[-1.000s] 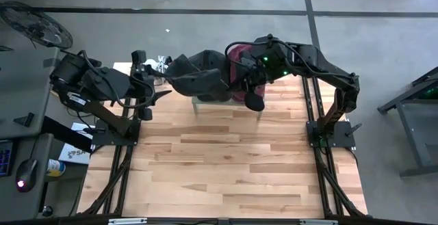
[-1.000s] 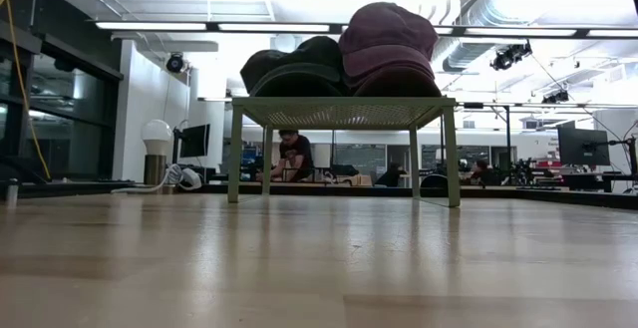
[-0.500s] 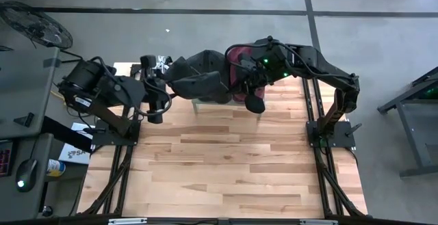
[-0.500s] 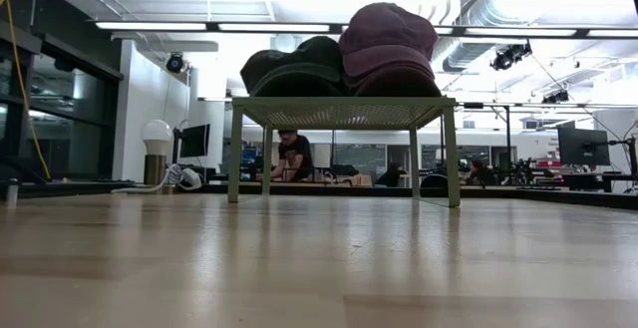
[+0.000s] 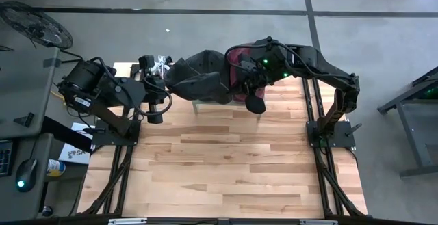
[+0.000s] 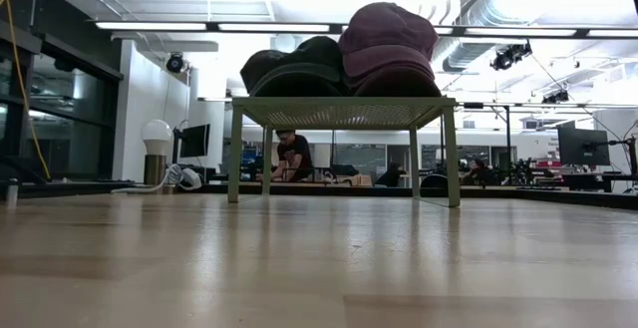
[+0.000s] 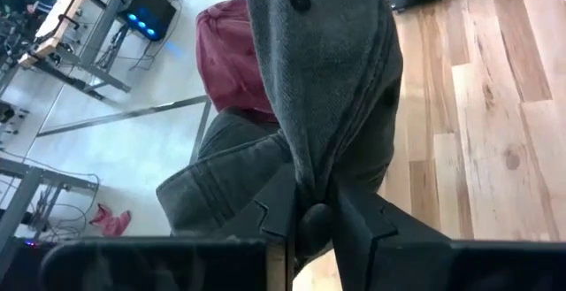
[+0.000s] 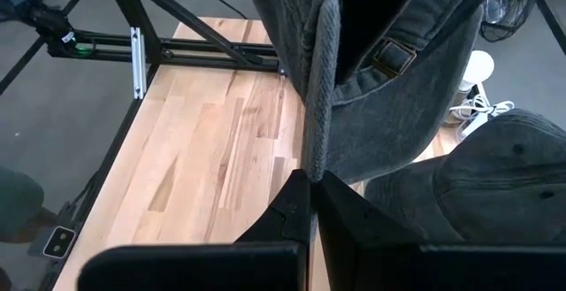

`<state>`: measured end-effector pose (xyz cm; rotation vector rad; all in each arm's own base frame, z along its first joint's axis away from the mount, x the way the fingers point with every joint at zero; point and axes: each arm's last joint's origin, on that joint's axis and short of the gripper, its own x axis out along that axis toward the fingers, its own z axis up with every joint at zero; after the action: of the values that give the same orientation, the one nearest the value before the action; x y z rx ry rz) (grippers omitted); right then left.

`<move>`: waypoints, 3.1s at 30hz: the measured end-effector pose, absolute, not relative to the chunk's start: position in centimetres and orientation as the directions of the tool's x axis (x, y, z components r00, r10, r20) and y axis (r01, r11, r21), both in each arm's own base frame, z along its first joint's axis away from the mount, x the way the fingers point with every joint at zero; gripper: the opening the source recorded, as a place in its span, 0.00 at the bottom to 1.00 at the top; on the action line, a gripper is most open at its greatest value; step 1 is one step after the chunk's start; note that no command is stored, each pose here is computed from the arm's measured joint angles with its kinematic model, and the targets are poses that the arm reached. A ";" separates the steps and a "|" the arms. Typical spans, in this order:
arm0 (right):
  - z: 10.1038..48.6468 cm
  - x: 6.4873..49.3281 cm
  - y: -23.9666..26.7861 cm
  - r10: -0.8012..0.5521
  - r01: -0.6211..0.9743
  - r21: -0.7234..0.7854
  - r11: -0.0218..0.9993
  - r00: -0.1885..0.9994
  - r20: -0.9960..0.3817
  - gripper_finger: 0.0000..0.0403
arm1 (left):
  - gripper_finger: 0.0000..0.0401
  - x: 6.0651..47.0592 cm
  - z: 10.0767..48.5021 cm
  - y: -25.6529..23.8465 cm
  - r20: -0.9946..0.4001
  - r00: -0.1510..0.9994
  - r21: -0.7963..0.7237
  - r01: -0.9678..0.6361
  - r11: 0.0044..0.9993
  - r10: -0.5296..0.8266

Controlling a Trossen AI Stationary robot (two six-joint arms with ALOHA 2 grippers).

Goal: Pick & Place hat
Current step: Stack the black cap on the other black caps on the shelf

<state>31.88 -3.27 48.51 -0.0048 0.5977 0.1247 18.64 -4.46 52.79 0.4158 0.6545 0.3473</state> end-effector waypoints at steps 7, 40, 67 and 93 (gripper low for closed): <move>48.5 31.9 -3.3 0.116 -0.118 0.032 0.993 0.821 -0.558 0.07 | 0.10 18.6 52.8 -4.5 -0.514 0.743 0.470 -0.173 0.865 0.428; 51.8 27.1 -3.6 -0.174 0.170 -0.051 0.984 0.864 -0.473 0.35 | 0.10 20.5 53.2 5.8 -0.561 0.728 0.394 -0.184 0.900 0.394; 51.7 27.0 -3.7 -0.211 0.202 -0.071 0.977 0.851 -0.481 0.35 | 0.10 26.4 49.8 11.9 -0.642 0.713 0.299 -0.107 0.948 0.283; 51.6 26.9 -3.7 -0.230 0.231 -0.061 0.971 0.840 -0.491 0.35 | 0.10 29.4 48.4 14.2 -0.609 0.625 0.418 -0.270 0.867 0.488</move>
<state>26.93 -3.73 51.60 0.0006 0.5183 -0.2437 29.36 14.18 48.44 0.3008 0.7827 0.4420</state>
